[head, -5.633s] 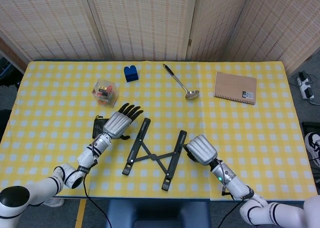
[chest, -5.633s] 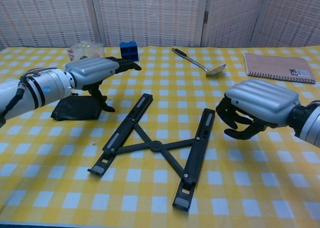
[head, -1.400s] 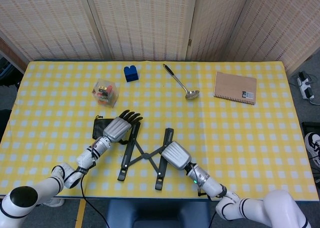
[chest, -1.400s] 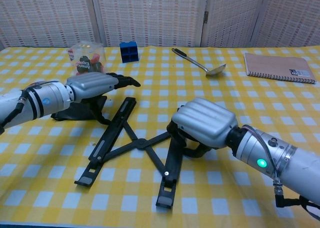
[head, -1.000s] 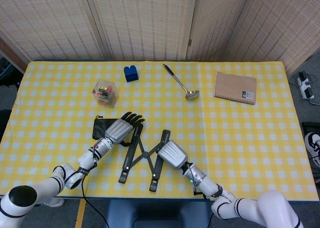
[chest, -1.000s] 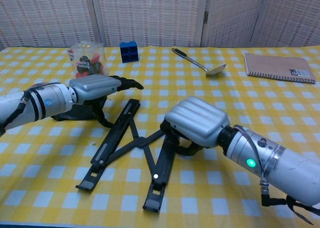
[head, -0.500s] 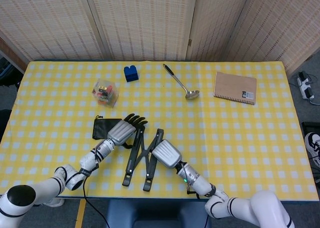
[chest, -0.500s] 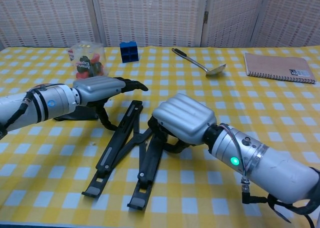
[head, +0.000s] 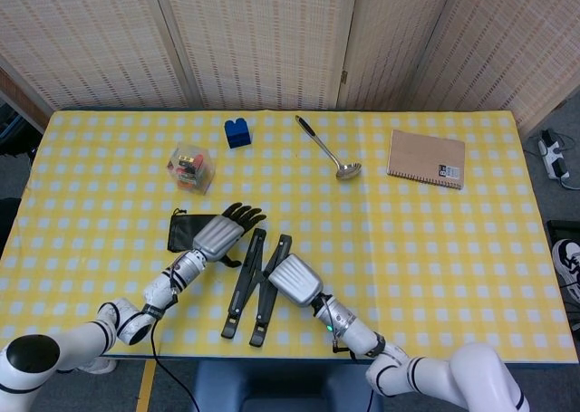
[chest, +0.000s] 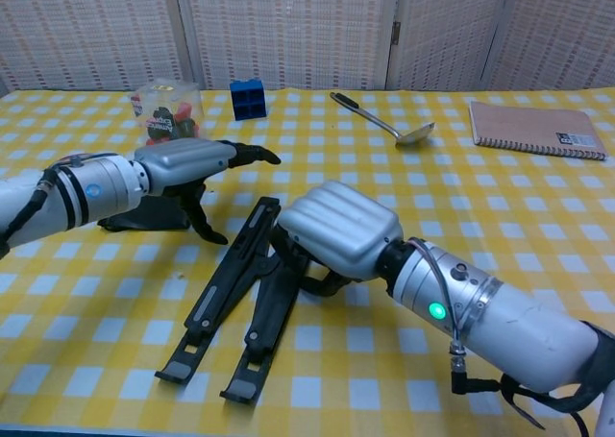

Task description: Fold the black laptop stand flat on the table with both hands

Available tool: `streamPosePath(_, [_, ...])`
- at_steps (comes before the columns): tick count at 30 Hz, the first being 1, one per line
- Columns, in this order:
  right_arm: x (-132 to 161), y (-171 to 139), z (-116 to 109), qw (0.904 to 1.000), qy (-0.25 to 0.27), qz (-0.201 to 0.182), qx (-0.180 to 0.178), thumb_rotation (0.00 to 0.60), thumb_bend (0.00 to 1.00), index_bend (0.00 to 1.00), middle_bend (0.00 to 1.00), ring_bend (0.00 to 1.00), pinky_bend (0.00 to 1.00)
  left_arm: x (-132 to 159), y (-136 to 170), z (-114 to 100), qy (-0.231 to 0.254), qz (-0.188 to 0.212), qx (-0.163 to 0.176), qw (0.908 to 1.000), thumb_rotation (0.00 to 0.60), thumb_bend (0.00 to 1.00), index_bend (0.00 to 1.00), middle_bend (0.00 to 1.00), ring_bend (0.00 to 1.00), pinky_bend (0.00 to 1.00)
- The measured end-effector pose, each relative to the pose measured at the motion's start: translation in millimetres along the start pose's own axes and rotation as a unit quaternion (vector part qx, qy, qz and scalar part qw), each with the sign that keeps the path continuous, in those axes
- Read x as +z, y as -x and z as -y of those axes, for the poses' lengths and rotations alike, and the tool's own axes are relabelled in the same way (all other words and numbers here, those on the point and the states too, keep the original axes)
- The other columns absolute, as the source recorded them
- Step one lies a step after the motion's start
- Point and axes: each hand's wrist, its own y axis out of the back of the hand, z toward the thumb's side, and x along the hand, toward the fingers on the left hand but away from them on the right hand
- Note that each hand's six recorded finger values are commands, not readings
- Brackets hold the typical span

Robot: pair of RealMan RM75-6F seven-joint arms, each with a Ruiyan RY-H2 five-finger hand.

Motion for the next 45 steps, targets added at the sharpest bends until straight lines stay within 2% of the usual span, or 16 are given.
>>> streamPosePath(4, [-1,-6,-10,0.9999,0.010,-0.011,0.003,0.600,0.32,0.31,0.65,0.73,0.74,-12,7,-11,0.009,-0.014,0.013,0.9998,0.600,0.15,0.03,0.07,0.00,0.00])
streamPosePath(6, [0,-8,-18,0.9996,0.018,-0.020,0.006,0.600,0.32,0.21,0.55,0.64,0.69,-17,12,-17,0.020,-0.022,0.023,0.9993,0.600,0.15,0.03,0.07,0.00,0.00])
streamPosePath(8, [0,-10,-26,0.9992,0.023,-0.029,0.013,0.600,0.33,0.11,0.42,0.51,0.56,-23,16,-22,0.033,-0.030,0.032,0.9985,0.600,0.15,0.03,0.07,0.00,0.00])
streamPosePath(11, [3,-10,-34,0.9977,0.033,-0.046,0.037,0.600,0.33,0.02,0.28,0.38,0.36,-30,24,-29,0.048,-0.040,0.040,0.9973,0.600,0.15,0.02,0.07,0.00,0.00])
streamPosePath(14, [3,-7,-36,0.9943,0.034,-0.065,0.077,0.600,0.33,0.00,0.14,0.25,0.19,-37,31,-34,0.054,-0.050,0.044,0.9963,0.600,0.15,0.02,0.07,0.00,0.00])
streamPosePath(17, [7,-3,-35,0.9874,0.025,-0.091,0.127,0.600,0.33,0.00,0.06,0.15,0.08,-41,37,-36,0.057,-0.057,0.044,0.9957,0.600,0.15,0.02,0.07,0.00,0.00])
streamPosePath(21, [15,7,-38,0.9777,0.003,-0.126,0.168,0.600,0.32,0.00,0.05,0.12,0.07,-46,42,-38,0.062,-0.066,0.045,0.9949,0.600,0.15,0.01,0.06,0.00,0.00])
streamPosePath(24, [23,15,-42,0.9730,-0.017,-0.146,0.178,0.600,0.32,0.00,0.05,0.12,0.07,-49,45,-39,0.065,-0.071,0.046,0.9942,0.600,0.15,0.01,0.06,0.00,0.00])
streamPosePath(36, [33,34,-27,0.9634,-0.076,-0.171,0.192,0.600,0.32,0.00,0.07,0.12,0.07,-58,50,-36,0.065,-0.084,0.038,0.9936,0.600,0.15,0.01,0.05,0.00,0.00])
streamPosePath(45, [34,39,-22,0.9614,-0.092,-0.175,0.192,0.600,0.32,0.00,0.08,0.12,0.07,-65,52,-35,0.068,-0.092,0.038,0.9927,0.600,0.15,0.01,0.05,0.00,0.00])
